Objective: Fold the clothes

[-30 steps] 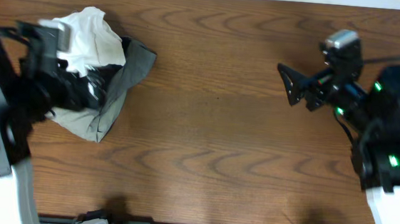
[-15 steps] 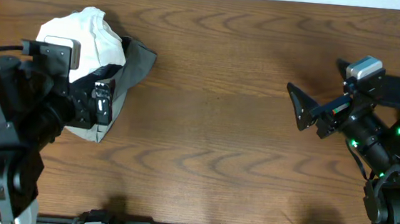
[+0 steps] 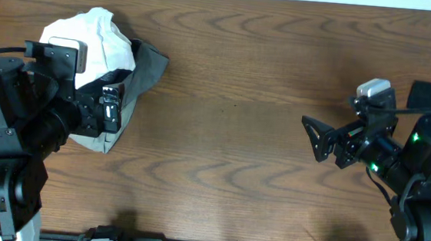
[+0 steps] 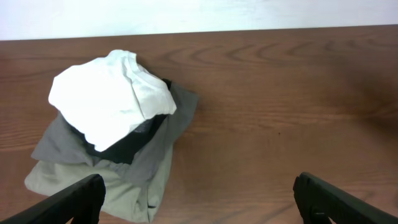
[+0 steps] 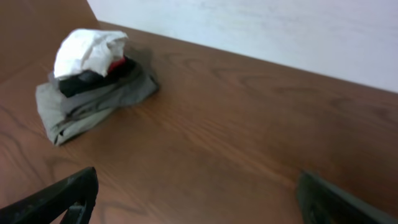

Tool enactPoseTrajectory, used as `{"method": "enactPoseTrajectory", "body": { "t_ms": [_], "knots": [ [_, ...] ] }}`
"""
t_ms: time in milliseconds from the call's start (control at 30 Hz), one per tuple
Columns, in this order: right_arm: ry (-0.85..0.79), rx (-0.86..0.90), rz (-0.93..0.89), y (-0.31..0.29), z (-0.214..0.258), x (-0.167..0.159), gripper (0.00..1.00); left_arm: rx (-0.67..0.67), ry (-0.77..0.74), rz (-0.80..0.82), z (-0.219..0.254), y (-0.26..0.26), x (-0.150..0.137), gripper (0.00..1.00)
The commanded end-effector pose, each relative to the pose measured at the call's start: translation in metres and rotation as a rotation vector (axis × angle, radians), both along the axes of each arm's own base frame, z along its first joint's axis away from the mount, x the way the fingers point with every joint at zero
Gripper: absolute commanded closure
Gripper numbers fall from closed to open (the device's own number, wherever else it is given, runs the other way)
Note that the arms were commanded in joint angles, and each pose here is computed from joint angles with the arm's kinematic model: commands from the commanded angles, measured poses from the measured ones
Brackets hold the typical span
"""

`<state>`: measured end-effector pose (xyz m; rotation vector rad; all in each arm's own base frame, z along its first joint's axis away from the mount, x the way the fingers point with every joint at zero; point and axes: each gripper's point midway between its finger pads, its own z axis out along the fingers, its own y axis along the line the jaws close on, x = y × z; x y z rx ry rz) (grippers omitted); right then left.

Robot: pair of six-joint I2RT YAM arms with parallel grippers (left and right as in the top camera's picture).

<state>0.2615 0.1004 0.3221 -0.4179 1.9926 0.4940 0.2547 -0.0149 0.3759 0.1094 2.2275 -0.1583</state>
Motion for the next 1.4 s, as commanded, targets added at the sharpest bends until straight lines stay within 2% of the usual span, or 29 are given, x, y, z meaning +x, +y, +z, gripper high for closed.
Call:
{"method": "enactPoseTrajectory", "body": {
  "t_ms": [0, 200, 467, 667, 933, 1067, 1233, 1367],
  "knots": [
    [-0.091, -0.062, -0.076, -0.017, -0.003, 0.000, 0.01, -0.010, 0.004, 0.008, -0.001, -0.001, -0.001, 0.02],
    [-0.376, -0.143, -0.121, -0.029, -0.018, -0.008, 0.01, -0.010, 0.006, 0.008, -0.002, -0.001, 0.000, 0.02],
    [-0.493, -0.126, -0.133, -0.033, -0.055, -0.049, 0.01, -0.010, 0.007, 0.008, -0.002, -0.001, 0.000, 0.02],
    [-0.503, -0.123, -0.134, -0.034, -0.077, -0.061, 0.01, -0.010, 0.007, 0.008, -0.002, -0.001, 0.000, 0.02],
    [-0.406, -0.124, -0.087, -0.026, -0.143, -0.044, 0.01, -0.010, 0.007, 0.008, -0.002, -0.001, 0.000, 0.02],
    [-0.430, -0.114, -0.069, -0.022, -0.163, -0.035, 0.01, -0.010, 0.007, 0.008, -0.002, -0.001, 0.000, 0.02],
    [-0.516, -0.104, -0.076, -0.022, -0.154, -0.031, 0.01, -0.010, 0.007, 0.008, -0.002, -0.001, 0.000, 0.02],
    [-0.649, -0.083, -0.061, -0.018, -0.123, -0.034, 0.01, -0.010, 0.007, 0.008, -0.002, -0.001, 0.000, 0.02]
  ]
}}
